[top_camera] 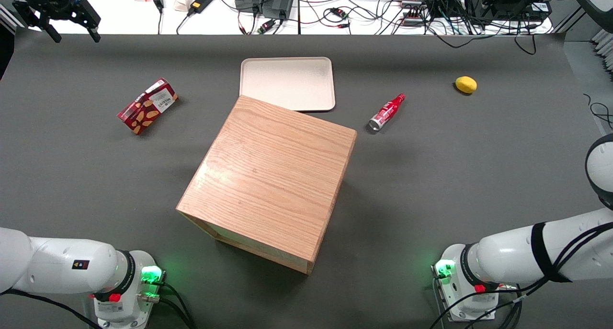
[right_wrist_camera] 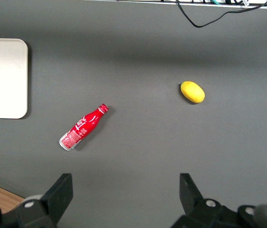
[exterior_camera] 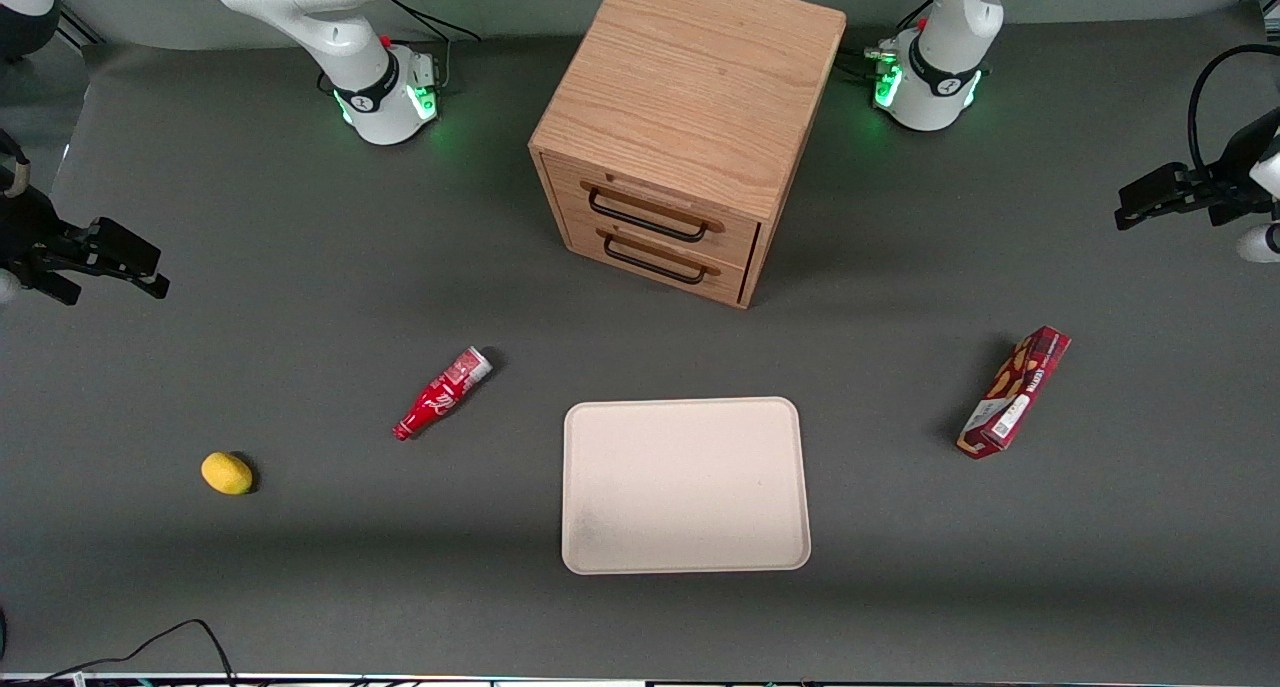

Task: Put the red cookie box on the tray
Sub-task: 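Move the left gripper down toward the red cookie box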

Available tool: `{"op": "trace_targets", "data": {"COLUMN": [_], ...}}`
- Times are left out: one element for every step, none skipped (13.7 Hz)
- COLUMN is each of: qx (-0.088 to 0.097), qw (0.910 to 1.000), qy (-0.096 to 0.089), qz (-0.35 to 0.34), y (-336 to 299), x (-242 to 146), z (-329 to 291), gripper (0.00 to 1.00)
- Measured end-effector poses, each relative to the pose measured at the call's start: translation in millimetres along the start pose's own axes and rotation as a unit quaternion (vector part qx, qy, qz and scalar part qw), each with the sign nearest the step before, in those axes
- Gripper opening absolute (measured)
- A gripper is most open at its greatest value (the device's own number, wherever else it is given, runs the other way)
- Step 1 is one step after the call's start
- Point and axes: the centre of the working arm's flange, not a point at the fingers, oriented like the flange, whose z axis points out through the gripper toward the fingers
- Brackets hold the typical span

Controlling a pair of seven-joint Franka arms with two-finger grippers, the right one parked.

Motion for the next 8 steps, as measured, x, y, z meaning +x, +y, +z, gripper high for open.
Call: {"op": "trace_targets", "data": {"qx": [0.000, 0.000, 0.000, 0.000, 0.000, 0.001, 0.002, 0.003], "qw": [1.0000, 1.0000, 1.0000, 1.0000, 1.0000, 1.0000, 1.0000, 1.0000], "qy": [0.000, 0.000, 0.000, 0.001, 0.001, -0.001, -0.002, 0.000], "qz": [0.000, 0.000, 0.000, 0.000, 0.000, 0.001, 0.002, 0.005], "y": [0, 0, 0, 0, 0, 0, 0, 0], "x": [0, 0, 0, 0, 1, 3, 7, 13], "z": [0, 0, 0, 0, 1, 3, 7, 13], "gripper": [1.00, 1.00, 1.00, 1.00, 1.00, 1.00, 1.00, 1.00]}}
